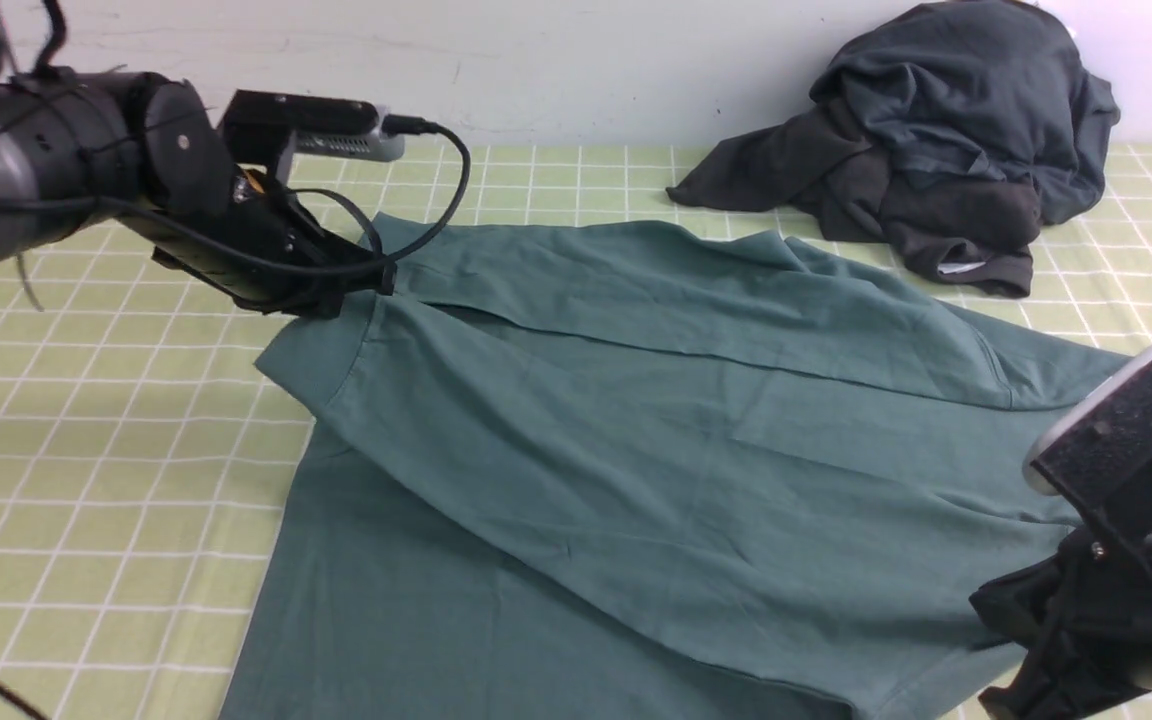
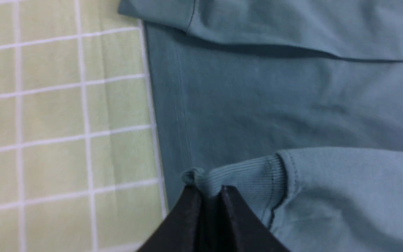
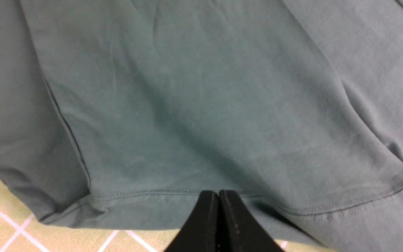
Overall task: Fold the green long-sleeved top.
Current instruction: Use the left arm to drag and place the cuff at the centered position on the left edge of the fabric, then use the left arm to clamp the cuff farthest from it
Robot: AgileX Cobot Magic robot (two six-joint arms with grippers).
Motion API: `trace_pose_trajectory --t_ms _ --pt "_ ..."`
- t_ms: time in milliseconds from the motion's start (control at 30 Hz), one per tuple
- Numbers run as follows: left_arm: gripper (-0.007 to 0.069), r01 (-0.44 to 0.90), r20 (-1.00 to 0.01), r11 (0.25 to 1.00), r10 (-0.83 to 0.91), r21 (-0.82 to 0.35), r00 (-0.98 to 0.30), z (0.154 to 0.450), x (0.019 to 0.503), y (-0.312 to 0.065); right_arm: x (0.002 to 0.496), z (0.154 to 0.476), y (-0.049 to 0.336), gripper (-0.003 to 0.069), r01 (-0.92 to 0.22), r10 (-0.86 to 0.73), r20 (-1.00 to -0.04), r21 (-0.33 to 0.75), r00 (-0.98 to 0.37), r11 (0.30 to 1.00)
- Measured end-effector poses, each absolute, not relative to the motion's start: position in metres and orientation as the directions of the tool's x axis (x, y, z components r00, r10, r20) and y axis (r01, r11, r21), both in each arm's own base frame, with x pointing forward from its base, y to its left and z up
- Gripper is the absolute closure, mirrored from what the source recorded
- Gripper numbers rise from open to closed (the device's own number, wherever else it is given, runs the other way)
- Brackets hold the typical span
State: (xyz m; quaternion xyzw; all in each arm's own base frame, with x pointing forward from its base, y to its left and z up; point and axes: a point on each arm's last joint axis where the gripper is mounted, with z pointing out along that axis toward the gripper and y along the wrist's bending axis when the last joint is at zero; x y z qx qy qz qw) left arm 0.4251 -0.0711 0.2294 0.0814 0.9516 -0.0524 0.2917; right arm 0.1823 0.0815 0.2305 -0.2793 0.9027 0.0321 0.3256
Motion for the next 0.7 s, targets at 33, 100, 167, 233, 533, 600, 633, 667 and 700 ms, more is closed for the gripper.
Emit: trace_pose_trajectory --t_ms 33,100,167,233,533,600,633,667,700 --pt "0.0546 0.186 -0.537 0.981 0.129 -0.052 -0.833 0.221 0.437 -0.072 0.182 0.23 0.082 0.0671 -0.525 -0.483 -0.606 -0.124 -0.632 0.842" --pt "0.0503 0.185 -0.512 0.981 0.132 -0.052 -0.849 0.214 0.448 -0.071 0.182 0.23 0.082 0.0671 -0.525 -0.483 -0.606 -0.124 -0.632 0.842" --pt "0.04 0.176 -0.494 0.983 0.129 -0.05 -0.86 0.208 0.475 -0.067 0.182 0.231 0.082 0.0671 -0.525 -0.483 -0.608 -0.124 -0.631 0.842" --pt "0.0324 0.168 -0.516 0.985 0.124 -0.04 -0.848 0.205 0.496 -0.062 0.183 0.231 0.082 0.0671 -0.525 -0.482 -0.61 -0.124 -0.629 0.842" --pt "0.0255 0.141 -0.576 0.989 0.094 -0.037 -0.812 0.151 0.555 -0.059 0.185 0.229 0.083 0.0671 -0.531 -0.489 -0.613 -0.131 -0.62 0.837" --pt "0.0303 0.134 -0.605 0.99 0.082 -0.041 -0.792 0.151 0.559 -0.059 0.186 0.228 0.083 0.0671 -0.539 -0.5 -0.606 -0.136 -0.619 0.832" --pt "0.0319 0.133 -0.605 0.99 0.081 -0.042 -0.792 0.151 0.559 -0.059 0.186 0.228 0.083 0.0671 -0.539 -0.5 -0.606 -0.136 -0.619 0.832" --pt "0.0364 0.127 -0.607 0.991 0.072 -0.048 -0.792 0.149 0.56 -0.06 0.186 0.227 0.083 0.0671 -0.545 -0.51 -0.6 -0.142 -0.616 0.826" --pt "0.0405 0.123 -0.609 0.991 0.064 -0.056 -0.79 0.15 0.56 -0.061 0.186 0.226 0.083 0.0671 -0.55 -0.516 -0.597 -0.145 -0.614 0.823"
